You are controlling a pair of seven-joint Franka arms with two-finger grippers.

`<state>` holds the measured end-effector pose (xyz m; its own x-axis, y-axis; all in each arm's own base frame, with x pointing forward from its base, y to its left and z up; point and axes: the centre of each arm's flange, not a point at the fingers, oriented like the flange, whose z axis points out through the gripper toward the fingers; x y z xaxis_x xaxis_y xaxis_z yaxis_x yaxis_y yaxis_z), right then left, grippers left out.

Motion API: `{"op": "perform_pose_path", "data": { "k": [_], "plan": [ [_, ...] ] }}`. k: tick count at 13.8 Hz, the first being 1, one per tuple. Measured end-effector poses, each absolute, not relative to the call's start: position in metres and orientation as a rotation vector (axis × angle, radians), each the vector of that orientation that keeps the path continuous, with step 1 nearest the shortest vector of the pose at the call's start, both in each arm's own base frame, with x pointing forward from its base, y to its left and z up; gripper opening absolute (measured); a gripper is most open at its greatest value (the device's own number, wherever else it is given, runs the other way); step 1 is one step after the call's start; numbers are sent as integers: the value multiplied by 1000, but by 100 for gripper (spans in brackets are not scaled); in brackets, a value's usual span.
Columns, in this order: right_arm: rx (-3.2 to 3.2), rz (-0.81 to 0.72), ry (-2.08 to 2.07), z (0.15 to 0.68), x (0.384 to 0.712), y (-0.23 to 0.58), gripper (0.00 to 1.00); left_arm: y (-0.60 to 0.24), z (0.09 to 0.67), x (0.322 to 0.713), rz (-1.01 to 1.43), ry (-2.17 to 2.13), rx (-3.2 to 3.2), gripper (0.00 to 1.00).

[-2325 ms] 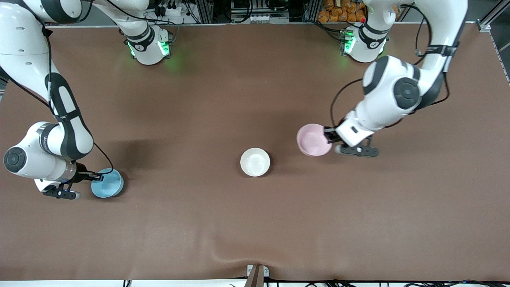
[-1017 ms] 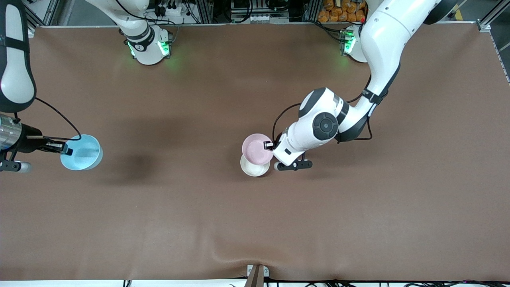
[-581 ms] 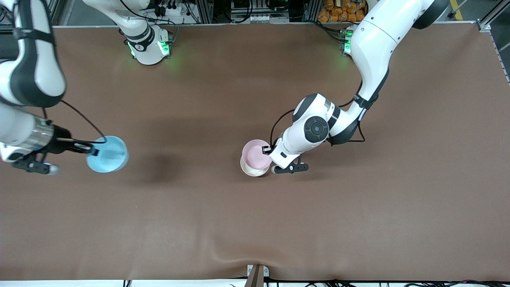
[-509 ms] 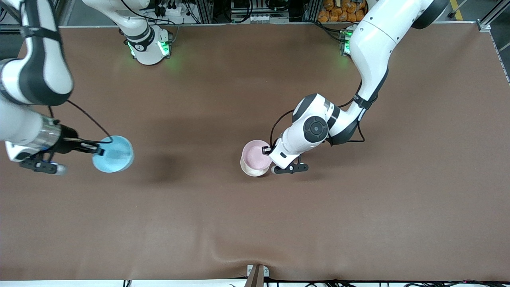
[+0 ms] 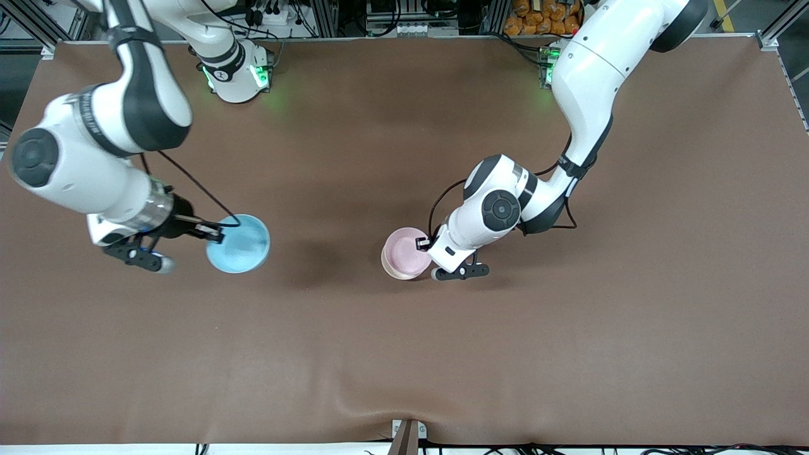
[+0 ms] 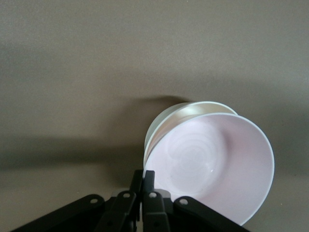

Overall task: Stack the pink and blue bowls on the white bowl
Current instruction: 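Release the pink bowl with the left gripper while the right gripper carries the blue bowl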

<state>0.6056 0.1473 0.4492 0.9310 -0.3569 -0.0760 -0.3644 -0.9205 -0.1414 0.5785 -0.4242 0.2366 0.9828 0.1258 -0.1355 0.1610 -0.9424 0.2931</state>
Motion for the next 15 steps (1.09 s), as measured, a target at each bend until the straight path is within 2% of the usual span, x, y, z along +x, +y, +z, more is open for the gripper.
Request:
{"op": "perform_pose_path", "data": {
  "k": [8, 10, 12, 15],
  "plan": [
    [-2889, 40, 709, 438, 594, 215, 4, -435, 225, 572, -165, 193, 2817, 3],
    [-2884, 31, 711, 438, 591, 226, 4, -438, 219, 569, -171, 190, 2818, 6],
    [-2884, 38, 715, 436, 587, 237, 4, -437, 218, 571, -167, 194, 2817, 23],
    [-2867, 39, 767, 430, 582, 257, 4, -437, 232, 580, -121, 189, 2807, 55]
  ]
}}
